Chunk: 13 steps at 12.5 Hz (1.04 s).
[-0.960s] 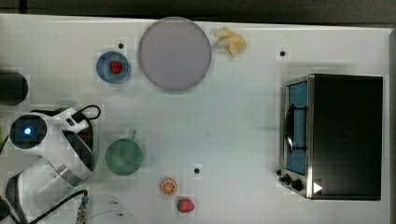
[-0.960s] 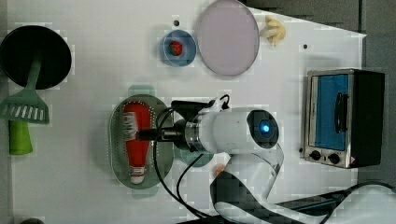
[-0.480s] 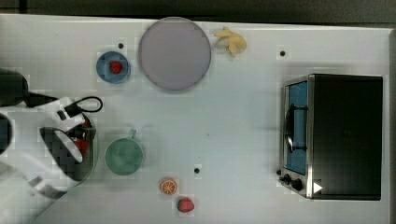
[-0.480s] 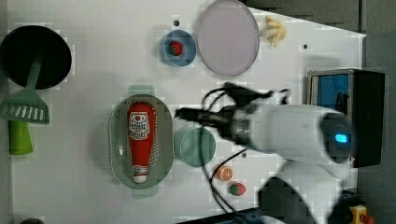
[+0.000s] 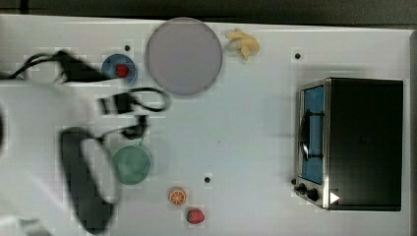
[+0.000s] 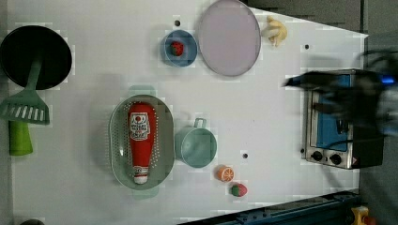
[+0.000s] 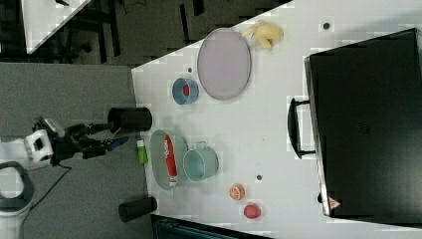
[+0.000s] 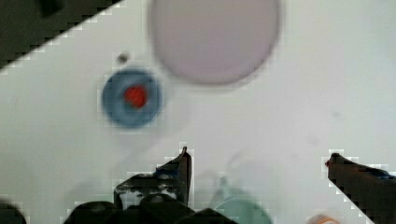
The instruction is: Pick Ketchup from the table and place it in strainer.
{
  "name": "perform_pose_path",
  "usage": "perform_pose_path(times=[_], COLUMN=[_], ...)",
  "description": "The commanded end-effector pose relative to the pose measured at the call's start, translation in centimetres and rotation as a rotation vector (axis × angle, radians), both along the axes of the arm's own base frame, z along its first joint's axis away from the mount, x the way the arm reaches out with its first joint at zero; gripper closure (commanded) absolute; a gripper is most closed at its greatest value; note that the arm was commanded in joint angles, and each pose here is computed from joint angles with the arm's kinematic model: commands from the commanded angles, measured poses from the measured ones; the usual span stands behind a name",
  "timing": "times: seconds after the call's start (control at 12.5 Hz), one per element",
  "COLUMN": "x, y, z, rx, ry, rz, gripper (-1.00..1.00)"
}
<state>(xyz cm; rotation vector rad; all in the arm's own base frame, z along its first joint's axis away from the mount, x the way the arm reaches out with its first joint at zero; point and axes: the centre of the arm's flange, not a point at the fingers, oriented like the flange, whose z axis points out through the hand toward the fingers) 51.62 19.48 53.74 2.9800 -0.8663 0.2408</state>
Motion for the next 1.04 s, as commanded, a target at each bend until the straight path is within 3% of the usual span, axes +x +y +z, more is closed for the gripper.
perform_pose_path(times=[0.08, 0.24, 0.48, 1.04], x=[2.0, 2.1, 1.1, 0.9], y=[-11.8, -15.8, -18.8, -21.0], z=[2.0, 4.2, 5.2, 5.6], rx=[0.048, 0.056, 0.064, 0.065], ry=[0.046, 0.052, 0.142, 0.164], rz=[-0.296, -0.359, -0.414, -0.383], gripper=[-1.0, -1.0, -1.0, -1.0])
